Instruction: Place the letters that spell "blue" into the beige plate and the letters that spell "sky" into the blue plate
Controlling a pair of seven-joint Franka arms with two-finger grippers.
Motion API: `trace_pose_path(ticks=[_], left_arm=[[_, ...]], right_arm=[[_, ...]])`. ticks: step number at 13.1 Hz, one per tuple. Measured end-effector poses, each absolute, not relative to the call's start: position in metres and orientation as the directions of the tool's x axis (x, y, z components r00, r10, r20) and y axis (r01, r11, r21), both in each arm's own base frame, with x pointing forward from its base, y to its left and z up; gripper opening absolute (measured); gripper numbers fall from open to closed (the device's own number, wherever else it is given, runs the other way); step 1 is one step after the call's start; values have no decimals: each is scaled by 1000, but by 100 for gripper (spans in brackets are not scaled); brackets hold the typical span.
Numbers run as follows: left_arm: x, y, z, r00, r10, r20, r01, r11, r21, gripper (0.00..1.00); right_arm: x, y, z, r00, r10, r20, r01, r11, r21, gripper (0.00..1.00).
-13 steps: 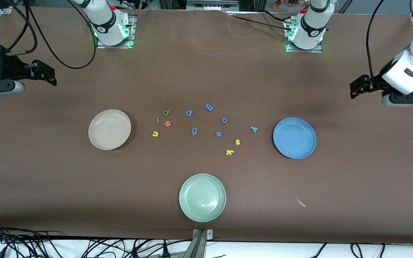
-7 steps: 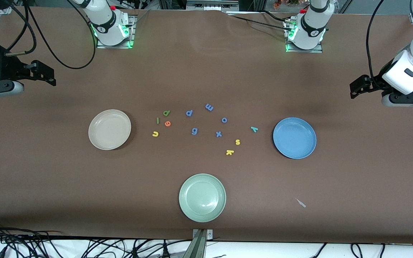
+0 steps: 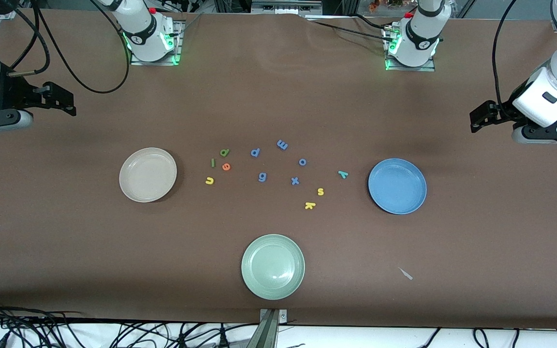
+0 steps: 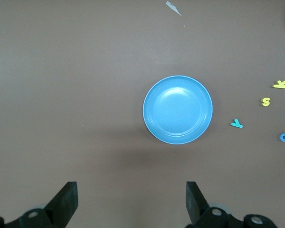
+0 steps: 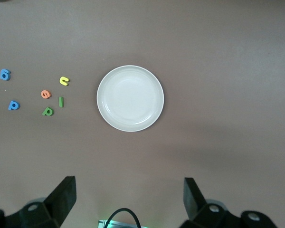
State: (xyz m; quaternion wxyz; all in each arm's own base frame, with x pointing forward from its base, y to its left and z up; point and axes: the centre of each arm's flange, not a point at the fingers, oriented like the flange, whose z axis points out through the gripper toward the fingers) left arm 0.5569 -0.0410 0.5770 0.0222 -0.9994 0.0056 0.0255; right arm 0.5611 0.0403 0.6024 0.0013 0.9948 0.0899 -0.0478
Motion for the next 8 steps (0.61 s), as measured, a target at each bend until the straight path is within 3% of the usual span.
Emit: trace_pose_path(ticks=[8], left_arm=[[561,-55,578,998,-34,-51,-36,-998,-43,100]], right_arm=[[561,37,602,980,173,-97,173,-985,-6,100]])
